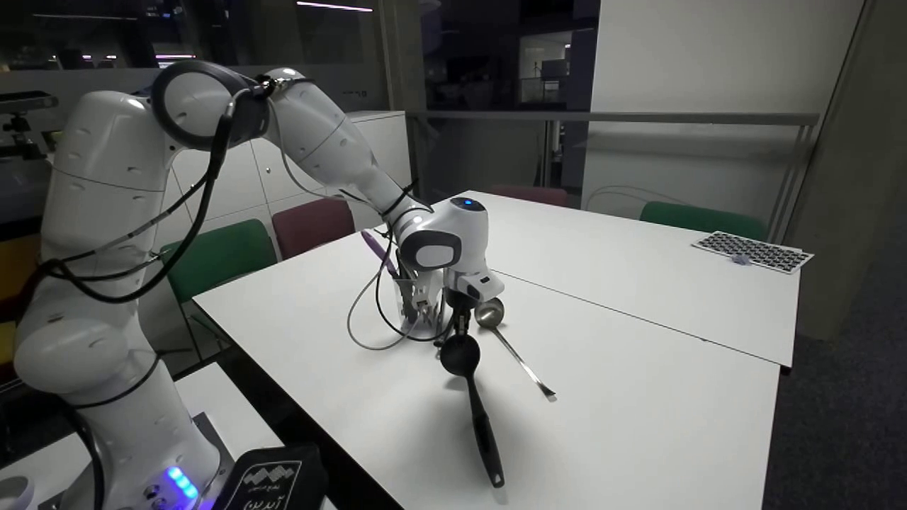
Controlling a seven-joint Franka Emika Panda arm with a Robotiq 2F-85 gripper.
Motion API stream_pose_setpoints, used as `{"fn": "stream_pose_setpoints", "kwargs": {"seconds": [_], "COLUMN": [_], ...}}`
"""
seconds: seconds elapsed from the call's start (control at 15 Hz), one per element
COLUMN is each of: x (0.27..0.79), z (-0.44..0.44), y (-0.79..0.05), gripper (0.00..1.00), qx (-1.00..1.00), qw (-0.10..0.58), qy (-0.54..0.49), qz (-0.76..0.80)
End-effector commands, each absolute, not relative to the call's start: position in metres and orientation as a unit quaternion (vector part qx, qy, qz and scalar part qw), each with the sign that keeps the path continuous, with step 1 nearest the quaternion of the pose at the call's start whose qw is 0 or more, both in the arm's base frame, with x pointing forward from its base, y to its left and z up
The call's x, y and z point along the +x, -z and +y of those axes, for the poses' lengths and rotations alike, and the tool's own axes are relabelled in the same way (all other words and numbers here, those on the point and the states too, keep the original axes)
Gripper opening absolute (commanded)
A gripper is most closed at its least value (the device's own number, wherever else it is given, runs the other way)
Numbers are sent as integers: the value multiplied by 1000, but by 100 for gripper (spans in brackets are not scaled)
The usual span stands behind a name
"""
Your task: Put the black serving spoon on the table
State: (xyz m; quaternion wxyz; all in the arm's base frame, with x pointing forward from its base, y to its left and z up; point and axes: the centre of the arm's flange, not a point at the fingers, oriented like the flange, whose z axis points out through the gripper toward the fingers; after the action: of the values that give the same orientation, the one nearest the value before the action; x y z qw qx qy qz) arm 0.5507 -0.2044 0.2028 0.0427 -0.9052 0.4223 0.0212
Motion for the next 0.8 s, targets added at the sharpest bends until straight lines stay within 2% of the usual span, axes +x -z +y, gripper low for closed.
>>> {"fn": "stream_pose_setpoints", "kwargs": {"seconds": [0.0, 0.27, 0.33, 0.4, 0.53, 0.73], "x": [557, 561, 561, 562, 562, 556], "z": [-204, -202, -201, -201, -200, -199], "y": [-211, -209, -207, -205, -202, -211], "gripper": [2, 2, 11, 34, 39, 61], "qx": [-908, -909, -909, -909, -909, -909], "qw": [49, 55, 57, 58, 59, 59], "qy": [-8, -12, -14, -16, -17, -7], "qz": [417, 413, 413, 413, 413, 413]}}
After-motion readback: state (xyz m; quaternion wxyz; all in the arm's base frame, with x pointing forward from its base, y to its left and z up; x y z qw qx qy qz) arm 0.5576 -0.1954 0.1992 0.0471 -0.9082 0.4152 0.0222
